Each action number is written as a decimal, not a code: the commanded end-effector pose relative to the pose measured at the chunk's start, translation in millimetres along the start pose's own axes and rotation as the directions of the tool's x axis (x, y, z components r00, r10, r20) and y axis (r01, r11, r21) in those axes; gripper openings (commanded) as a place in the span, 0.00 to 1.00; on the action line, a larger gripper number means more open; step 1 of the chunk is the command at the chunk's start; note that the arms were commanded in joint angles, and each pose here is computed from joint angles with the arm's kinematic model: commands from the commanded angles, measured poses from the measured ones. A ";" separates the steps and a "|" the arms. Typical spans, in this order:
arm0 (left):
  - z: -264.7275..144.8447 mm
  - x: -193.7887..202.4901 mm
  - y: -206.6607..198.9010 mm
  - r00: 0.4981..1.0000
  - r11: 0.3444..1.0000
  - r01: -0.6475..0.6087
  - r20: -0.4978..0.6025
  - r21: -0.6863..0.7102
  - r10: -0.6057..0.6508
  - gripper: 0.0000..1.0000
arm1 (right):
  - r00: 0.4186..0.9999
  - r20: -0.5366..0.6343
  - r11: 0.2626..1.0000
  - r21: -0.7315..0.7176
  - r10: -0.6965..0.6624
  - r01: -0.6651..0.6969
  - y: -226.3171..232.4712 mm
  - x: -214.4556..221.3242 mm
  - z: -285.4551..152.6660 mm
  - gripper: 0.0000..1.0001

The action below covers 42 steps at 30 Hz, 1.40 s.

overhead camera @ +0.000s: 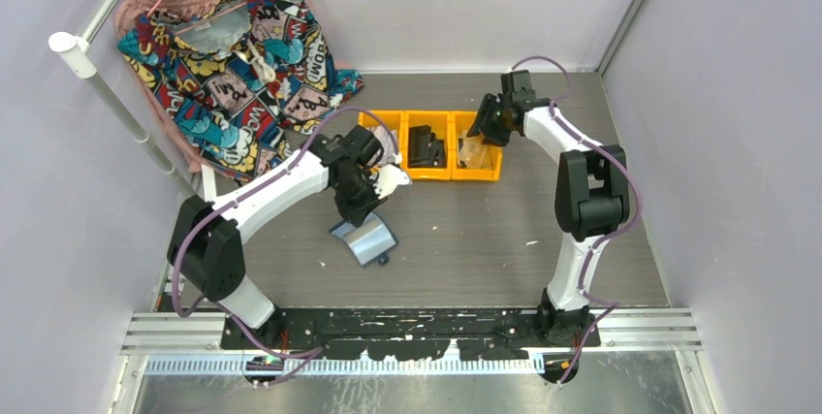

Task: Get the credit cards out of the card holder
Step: Place the credit card in the storage box, then place the card holder at the center of the board, then reset both arms

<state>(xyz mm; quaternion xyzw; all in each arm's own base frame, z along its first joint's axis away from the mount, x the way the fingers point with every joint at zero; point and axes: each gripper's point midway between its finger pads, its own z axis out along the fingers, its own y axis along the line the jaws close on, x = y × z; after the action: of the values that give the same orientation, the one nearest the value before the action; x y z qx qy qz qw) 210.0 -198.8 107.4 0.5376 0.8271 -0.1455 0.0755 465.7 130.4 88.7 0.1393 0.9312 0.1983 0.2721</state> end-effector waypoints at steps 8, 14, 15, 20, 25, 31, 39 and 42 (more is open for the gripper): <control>2.0 -47.7 77.9 0.952 0.817 -0.237 0.041 -0.526 0.303 0.11 | 0.964 0.263 0.989 -0.119 -0.047 0.081 71.3 5.3 -97.5 0.79; 22.0 -38.9 24.9 0.966 0.948 -0.159 0.153 -0.277 0.207 0.40 | 0.956 0.292 0.973 -0.209 -0.037 0.102 80.9 37.2 -130.6 0.99; 20.2 -36.0 13.0 0.964 0.962 -0.159 0.176 -0.221 0.200 0.64 | 0.953 0.301 0.973 -0.206 -0.040 0.106 80.9 43.2 -130.6 0.99; -21.6 -14.5 31.0 0.941 0.985 0.043 0.337 -0.166 0.016 1.00 | 0.919 0.389 0.984 -0.134 -0.055 0.116 72.8 61.1 -127.9 1.00; -106.1 20.4 61.4 0.874 0.933 0.202 0.485 -0.296 -0.035 1.00 | 0.847 0.531 0.996 -0.040 -0.043 0.076 45.5 53.5 -148.7 0.99; -141.5 73.0 79.4 0.773 0.843 0.413 0.622 -0.343 -0.126 1.00 | 0.696 0.712 0.976 0.203 -0.089 -0.083 -35.3 45.2 -180.6 1.00; -115.2 116.4 119.2 0.546 0.688 0.677 0.805 -0.261 -0.232 1.00 | 0.638 0.713 0.788 0.556 -0.290 -0.264 -133.4 68.8 -207.6 0.99; -106.0 133.0 141.9 0.500 0.589 0.745 0.846 -0.313 -0.182 1.00 | 0.600 0.763 0.804 0.502 -0.240 -0.317 -145.0 69.6 -209.6 0.99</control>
<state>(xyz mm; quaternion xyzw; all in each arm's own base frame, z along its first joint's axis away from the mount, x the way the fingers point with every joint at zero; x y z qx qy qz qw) 251.4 -12.6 127.5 0.1444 0.8855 -0.1068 0.4284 282.9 2.9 143.3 0.2511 0.7747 -0.1307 0.5654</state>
